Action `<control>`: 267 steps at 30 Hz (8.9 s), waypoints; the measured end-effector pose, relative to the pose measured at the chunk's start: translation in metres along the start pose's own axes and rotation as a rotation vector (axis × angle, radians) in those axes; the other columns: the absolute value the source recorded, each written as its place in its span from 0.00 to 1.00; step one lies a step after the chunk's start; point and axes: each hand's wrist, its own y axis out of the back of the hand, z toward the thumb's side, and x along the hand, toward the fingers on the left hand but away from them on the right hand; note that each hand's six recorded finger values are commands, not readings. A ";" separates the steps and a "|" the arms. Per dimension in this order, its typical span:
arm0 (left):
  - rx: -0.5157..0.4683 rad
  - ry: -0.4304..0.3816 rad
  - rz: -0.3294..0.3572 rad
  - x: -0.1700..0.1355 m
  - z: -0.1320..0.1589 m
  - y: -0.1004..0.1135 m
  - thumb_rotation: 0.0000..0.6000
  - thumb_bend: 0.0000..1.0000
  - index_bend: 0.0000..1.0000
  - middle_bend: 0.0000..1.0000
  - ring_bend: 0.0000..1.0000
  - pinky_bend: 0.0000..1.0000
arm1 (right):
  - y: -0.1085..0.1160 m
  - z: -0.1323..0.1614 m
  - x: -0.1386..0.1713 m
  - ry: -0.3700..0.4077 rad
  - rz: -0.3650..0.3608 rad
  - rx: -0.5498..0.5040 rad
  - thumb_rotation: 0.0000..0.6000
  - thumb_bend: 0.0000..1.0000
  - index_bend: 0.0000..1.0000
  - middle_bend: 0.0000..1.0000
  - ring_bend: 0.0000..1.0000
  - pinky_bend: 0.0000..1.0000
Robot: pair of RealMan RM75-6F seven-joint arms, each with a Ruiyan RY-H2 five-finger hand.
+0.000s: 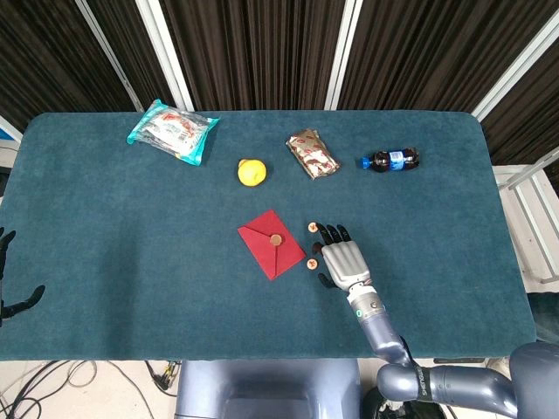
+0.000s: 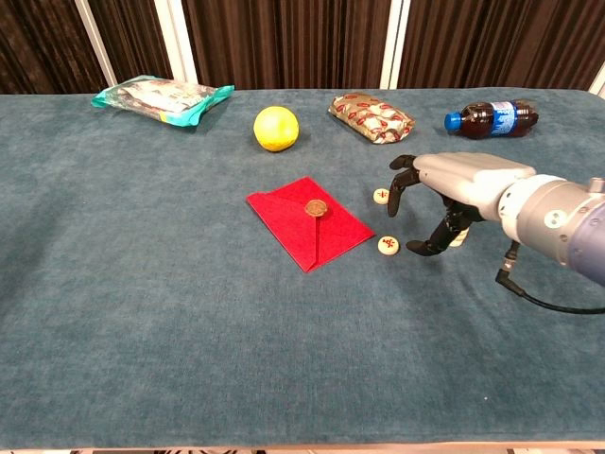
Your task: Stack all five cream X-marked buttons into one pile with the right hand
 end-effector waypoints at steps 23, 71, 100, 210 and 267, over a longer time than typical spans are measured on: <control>-0.010 0.010 0.002 0.000 -0.001 0.001 1.00 0.20 0.10 0.00 0.00 0.00 | -0.013 0.004 -0.021 -0.057 0.065 -0.027 1.00 0.40 0.43 0.00 0.00 0.00; -0.011 0.009 0.008 0.001 -0.001 0.002 1.00 0.20 0.10 0.00 0.00 0.00 | -0.027 0.009 -0.028 -0.066 0.083 -0.038 1.00 0.40 0.53 0.00 0.00 0.00; -0.013 0.010 0.006 0.001 0.000 0.002 1.00 0.20 0.10 0.00 0.00 0.00 | 0.031 -0.039 -0.017 -0.107 0.052 -0.021 1.00 0.40 0.54 0.00 0.00 0.00; -0.045 0.003 0.006 0.003 0.001 0.000 1.00 0.23 0.10 0.00 0.00 0.00 | 0.040 0.001 -0.060 -0.218 0.083 0.052 1.00 0.40 0.35 0.00 0.00 0.00; -0.071 0.029 -0.002 0.004 -0.001 0.001 1.00 0.23 0.10 0.00 0.00 0.00 | 0.013 0.009 -0.103 -0.385 0.042 -0.074 1.00 0.40 0.44 0.00 0.00 0.00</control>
